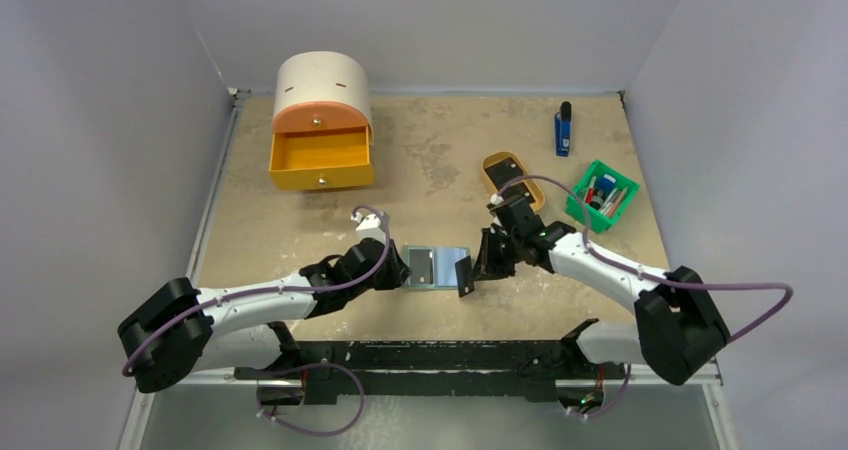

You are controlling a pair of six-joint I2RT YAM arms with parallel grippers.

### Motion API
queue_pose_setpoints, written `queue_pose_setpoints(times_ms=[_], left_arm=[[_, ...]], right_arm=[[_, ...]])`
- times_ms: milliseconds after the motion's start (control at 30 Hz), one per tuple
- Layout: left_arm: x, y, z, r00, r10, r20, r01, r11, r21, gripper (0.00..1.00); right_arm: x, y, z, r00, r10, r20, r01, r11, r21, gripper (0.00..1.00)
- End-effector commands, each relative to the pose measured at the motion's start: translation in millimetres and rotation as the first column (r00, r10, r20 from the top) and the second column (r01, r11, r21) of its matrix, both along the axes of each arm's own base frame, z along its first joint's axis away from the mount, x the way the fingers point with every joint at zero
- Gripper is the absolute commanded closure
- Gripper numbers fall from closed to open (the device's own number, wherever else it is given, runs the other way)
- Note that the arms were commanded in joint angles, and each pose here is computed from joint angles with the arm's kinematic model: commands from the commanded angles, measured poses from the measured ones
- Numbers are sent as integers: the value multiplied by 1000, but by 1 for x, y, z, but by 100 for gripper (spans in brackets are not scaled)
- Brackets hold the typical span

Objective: Put the credit cards into the card holder
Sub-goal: Turn over the card slot in the card holder.

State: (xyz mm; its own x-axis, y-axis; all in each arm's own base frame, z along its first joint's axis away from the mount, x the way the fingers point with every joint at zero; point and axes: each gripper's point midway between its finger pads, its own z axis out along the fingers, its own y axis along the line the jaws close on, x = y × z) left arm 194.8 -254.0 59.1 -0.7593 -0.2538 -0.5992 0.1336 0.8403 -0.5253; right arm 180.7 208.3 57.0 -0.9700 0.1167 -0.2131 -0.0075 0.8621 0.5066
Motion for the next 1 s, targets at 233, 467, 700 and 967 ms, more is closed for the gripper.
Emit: queue_pose_setpoints(times_ms=[233, 467, 700, 967], left_arm=[[10, -8, 15, 999, 16, 41, -14, 999, -42, 81], [13, -16, 31, 998, 7, 59, -3, 997, -75, 80], [16, -45, 48, 997, -64, 53, 71, 989, -133, 75], [22, -56, 19, 997, -82, -1, 82, 995, -52, 72]], right_arm=[[9, 28, 8, 996, 86, -1, -86, 993, 82, 100], [17, 41, 12, 994, 105, 9, -106, 990, 91, 100], [17, 41, 7, 995, 100, 4, -100, 992, 74, 100], [18, 42, 8, 995, 97, 5, -97, 993, 72, 100]])
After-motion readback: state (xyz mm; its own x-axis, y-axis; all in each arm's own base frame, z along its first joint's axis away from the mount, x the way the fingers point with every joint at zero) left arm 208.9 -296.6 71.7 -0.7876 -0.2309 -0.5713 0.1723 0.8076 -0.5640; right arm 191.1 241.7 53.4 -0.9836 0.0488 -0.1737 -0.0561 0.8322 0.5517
